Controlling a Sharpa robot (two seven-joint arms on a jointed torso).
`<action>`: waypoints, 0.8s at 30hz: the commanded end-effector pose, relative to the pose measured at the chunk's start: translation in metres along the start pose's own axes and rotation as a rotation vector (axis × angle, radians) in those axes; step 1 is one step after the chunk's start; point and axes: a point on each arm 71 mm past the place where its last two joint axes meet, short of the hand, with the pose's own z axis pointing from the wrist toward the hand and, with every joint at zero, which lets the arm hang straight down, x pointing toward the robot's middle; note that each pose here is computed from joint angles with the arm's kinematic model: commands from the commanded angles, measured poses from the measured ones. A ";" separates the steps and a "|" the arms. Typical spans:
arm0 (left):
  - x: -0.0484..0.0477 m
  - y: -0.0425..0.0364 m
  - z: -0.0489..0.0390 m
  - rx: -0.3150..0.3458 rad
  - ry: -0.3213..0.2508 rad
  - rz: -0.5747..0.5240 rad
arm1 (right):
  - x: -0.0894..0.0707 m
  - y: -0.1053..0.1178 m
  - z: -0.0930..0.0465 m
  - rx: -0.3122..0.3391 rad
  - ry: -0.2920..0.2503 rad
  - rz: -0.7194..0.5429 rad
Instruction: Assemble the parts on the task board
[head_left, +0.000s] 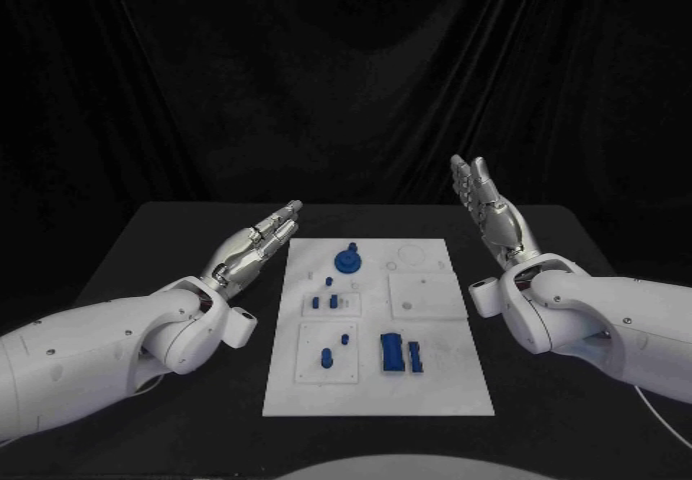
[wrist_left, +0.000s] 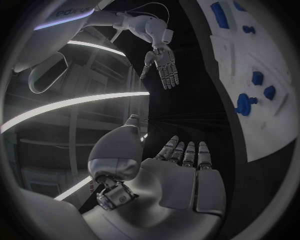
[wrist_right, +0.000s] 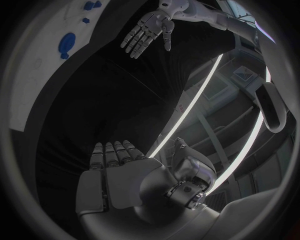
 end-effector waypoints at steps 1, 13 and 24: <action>-0.0023 -0.0009 0.0097 -0.057 -0.216 -0.018 | 0.004 -0.010 0.006 0.125 -0.094 0.133; 0.0173 -0.0150 0.0397 -0.151 -0.489 -0.109 | 0.027 -0.017 0.023 0.258 -0.196 0.341; 0.0192 -0.0161 0.0417 -0.162 -0.510 -0.118 | 0.027 -0.017 0.024 0.262 -0.199 0.347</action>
